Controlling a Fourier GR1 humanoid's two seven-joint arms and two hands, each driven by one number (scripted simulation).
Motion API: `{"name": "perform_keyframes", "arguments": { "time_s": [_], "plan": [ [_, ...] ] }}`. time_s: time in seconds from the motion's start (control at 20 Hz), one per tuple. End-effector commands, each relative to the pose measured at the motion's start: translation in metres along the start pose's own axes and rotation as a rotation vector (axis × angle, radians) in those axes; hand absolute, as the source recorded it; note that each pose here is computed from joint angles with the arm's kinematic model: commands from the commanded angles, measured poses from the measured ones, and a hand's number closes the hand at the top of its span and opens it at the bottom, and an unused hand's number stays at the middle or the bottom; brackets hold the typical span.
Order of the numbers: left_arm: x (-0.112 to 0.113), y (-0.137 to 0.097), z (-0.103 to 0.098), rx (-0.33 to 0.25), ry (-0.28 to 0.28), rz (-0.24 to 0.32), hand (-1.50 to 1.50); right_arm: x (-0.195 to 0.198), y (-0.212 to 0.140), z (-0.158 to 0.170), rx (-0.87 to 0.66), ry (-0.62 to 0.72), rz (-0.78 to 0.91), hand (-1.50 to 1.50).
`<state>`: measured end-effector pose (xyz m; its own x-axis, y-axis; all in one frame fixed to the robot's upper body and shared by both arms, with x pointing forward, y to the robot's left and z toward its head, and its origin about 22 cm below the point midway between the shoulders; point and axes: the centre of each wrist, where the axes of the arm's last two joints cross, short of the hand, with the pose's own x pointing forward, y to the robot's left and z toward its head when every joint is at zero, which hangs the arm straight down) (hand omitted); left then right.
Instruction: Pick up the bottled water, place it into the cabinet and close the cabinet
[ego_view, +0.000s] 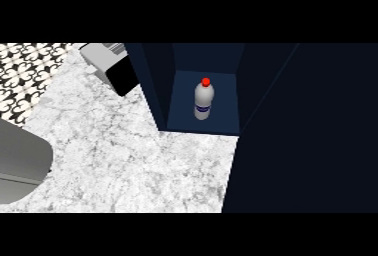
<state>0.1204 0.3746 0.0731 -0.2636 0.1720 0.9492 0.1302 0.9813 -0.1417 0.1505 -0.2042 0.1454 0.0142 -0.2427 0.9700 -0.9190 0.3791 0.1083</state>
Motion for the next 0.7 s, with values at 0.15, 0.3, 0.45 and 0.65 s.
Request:
{"name": "perform_keyframes", "arguments": {
  "time_s": [0.15, 0.3, 0.45, 0.65],
  "plan": [
    [0.010, 0.012, 0.003, -0.011, -0.011, -0.003, -1.50, 0.027, 0.020, -0.042, -0.015, -0.037, 0.133, 1.50],
    [0.013, 0.014, 0.003, -0.018, -0.015, 0.005, -1.50, 0.026, 0.019, -0.066, -0.026, -0.042, 0.089, 1.50],
    [0.019, 0.021, 0.005, -0.035, -0.016, 0.007, -1.50, 0.023, 0.025, -0.099, -0.026, -0.020, 0.050, 1.50],
    [0.025, 0.037, 0.002, -0.038, -0.029, -0.006, -1.50, 0.021, 0.036, -0.155, 0.087, 0.115, 0.047, 1.50]
  ]
}}
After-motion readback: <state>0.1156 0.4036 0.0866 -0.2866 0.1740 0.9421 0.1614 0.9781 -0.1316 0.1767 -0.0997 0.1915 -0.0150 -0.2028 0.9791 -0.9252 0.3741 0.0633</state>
